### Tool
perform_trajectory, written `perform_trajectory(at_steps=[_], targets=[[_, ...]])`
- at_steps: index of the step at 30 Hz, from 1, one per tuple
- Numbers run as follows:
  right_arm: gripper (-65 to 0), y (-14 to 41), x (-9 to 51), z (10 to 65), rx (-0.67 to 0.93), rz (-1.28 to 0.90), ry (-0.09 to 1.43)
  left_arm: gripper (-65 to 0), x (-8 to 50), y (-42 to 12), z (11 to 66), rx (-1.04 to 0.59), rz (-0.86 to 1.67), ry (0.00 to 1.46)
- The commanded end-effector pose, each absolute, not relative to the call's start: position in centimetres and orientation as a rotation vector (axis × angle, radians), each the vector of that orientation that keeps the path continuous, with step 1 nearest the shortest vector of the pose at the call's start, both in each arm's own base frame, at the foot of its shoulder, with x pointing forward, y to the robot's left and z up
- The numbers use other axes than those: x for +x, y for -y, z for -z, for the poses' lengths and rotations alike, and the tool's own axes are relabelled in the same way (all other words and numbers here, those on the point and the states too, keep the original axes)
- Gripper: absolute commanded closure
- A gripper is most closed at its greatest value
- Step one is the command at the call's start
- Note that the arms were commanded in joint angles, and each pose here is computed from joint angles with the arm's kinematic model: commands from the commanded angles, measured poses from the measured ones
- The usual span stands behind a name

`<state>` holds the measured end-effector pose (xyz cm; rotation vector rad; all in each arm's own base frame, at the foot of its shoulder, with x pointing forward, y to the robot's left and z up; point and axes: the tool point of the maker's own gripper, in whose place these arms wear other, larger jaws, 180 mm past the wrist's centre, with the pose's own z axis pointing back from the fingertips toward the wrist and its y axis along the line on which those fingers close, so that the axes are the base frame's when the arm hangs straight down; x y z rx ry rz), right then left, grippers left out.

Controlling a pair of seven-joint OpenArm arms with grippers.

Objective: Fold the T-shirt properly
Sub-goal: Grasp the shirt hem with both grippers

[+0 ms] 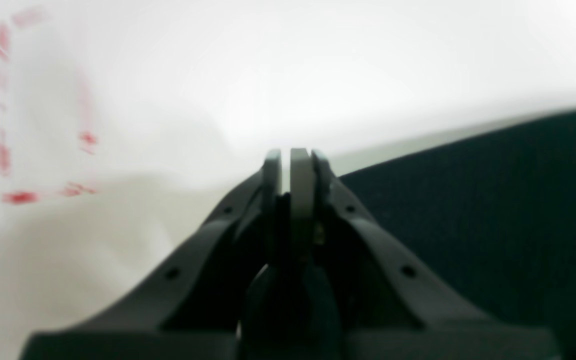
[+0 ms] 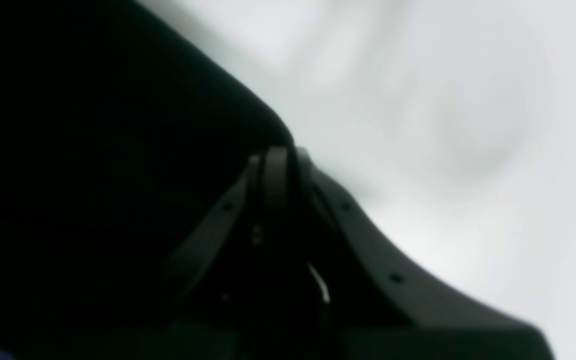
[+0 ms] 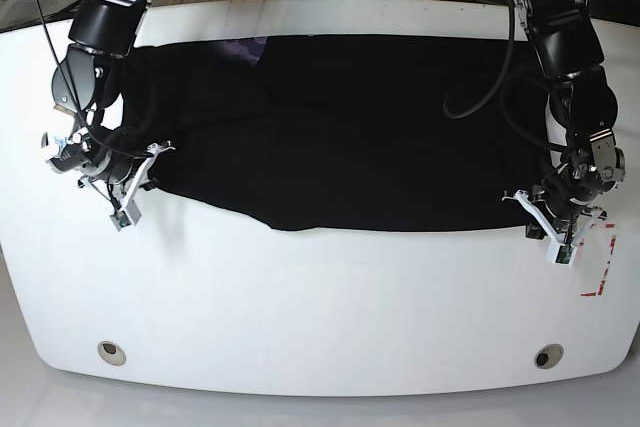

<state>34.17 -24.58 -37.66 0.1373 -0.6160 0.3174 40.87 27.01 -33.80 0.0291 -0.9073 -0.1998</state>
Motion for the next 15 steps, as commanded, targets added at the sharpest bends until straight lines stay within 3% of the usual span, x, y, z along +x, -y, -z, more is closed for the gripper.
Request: perform_trajectory(at_steps=[1,9,15], targets=[[0.0,25.1,35.3,34.3,0.083,-0.352,0.711,0.0,41.3,-27.3,30.3,0.082,0.232,0.984],[-0.5,24.2,31.6,32.3,-0.02,-0.456,0.702,0.0,38.4,-26.4,29.5,0.137,0.297,0.98],[-21.1,23.8,27.6,33.4,-0.036,-0.48,0.652,0.0,36.0,-27.0,31.6,0.138,0.289,0.92]])
